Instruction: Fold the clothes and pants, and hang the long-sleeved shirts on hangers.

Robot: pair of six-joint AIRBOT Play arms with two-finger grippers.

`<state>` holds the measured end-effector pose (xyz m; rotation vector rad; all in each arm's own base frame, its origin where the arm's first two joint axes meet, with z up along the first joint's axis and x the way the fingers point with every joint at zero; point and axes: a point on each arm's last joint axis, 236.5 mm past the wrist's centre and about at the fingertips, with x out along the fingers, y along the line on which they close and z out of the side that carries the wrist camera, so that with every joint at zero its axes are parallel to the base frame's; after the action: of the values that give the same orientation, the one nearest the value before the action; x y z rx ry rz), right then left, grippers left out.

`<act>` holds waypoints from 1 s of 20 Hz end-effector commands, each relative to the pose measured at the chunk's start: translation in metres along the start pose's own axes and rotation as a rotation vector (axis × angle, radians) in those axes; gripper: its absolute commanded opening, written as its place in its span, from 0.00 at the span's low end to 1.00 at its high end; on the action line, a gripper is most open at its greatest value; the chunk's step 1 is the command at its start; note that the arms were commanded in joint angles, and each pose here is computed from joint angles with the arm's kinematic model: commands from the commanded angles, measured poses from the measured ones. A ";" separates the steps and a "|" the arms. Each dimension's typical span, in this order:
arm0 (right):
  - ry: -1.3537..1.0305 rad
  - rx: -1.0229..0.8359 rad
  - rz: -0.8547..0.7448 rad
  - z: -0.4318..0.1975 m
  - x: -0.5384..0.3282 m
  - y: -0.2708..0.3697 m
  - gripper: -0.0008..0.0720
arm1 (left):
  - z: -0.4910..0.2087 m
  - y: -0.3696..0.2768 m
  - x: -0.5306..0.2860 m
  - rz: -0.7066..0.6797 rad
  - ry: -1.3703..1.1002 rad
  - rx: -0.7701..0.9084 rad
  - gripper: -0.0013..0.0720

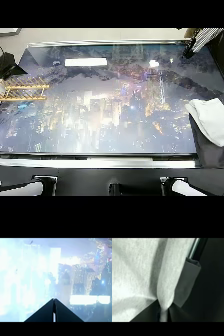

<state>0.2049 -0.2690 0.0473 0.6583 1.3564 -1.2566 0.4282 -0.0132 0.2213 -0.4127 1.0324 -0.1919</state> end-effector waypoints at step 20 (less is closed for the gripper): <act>0.093 -0.154 -0.196 -0.044 0.050 -0.040 0.60 | -0.001 -0.001 0.000 -0.001 0.002 -0.005 0.04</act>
<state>0.1454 -0.2548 0.0020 0.5417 1.5478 -1.3412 0.4283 -0.0135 0.2212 -0.4129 1.0326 -0.1923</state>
